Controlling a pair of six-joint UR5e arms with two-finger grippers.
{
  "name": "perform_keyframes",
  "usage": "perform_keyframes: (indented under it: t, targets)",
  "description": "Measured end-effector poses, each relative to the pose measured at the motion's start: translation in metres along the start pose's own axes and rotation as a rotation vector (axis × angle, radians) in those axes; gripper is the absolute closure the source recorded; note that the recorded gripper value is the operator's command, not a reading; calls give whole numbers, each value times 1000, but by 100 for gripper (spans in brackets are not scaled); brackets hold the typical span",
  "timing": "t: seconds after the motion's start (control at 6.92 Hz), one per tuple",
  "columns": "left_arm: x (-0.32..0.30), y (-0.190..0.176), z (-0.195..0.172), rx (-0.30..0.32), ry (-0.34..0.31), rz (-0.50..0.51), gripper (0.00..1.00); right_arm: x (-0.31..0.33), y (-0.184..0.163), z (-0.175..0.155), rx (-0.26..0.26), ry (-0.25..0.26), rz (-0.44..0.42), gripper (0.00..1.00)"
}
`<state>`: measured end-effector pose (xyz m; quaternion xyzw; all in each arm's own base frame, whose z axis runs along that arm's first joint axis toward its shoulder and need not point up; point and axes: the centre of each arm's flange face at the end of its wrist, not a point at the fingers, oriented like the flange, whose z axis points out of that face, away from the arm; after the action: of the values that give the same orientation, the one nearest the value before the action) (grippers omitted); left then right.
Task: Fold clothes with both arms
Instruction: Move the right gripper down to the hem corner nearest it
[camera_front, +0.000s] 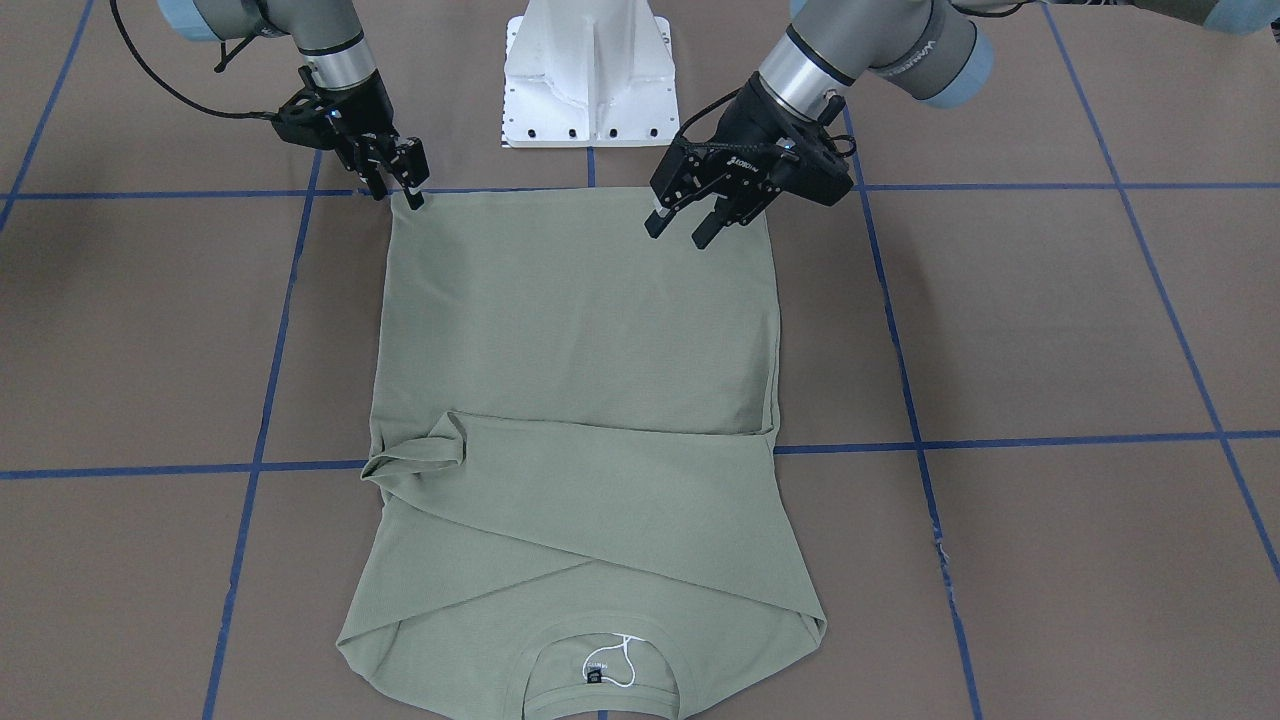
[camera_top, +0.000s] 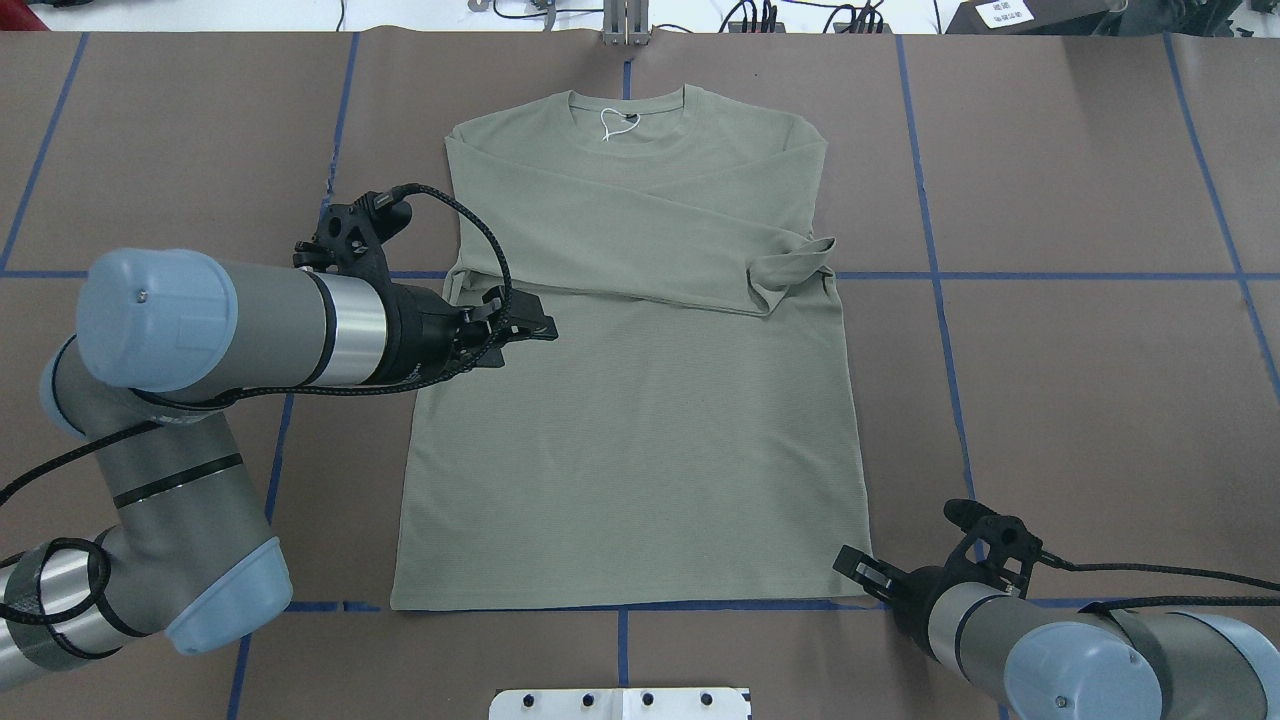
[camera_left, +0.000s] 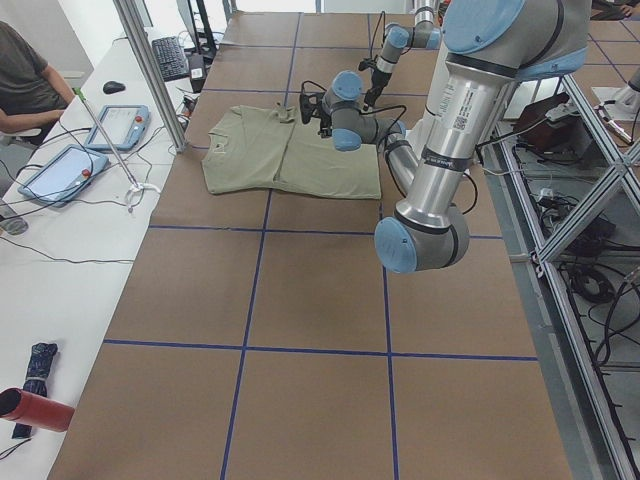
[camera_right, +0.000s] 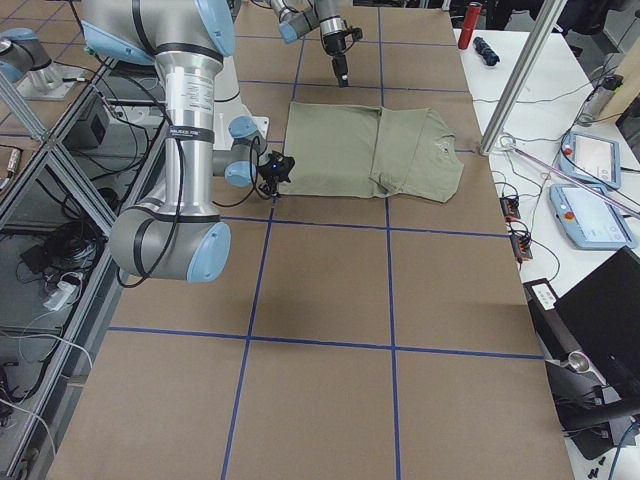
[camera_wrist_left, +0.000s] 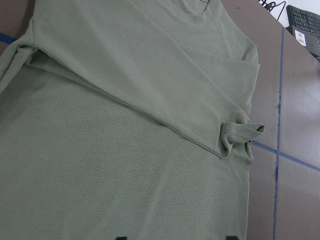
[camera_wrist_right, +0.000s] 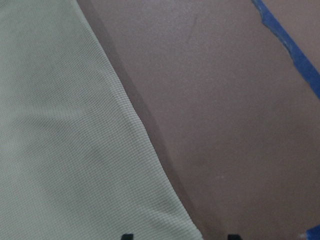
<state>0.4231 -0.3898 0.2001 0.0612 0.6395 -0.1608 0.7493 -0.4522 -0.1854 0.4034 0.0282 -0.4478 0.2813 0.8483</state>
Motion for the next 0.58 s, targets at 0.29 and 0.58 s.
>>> perform_keyframes:
  t: [0.29,0.58]
  targets:
    - [0,0,0,0,0,-1,28,3,3,1,-5,5,-5,100]
    - [-1,-1,0,2,-1,-1,28,7,6,2,-7,14,-13,100]
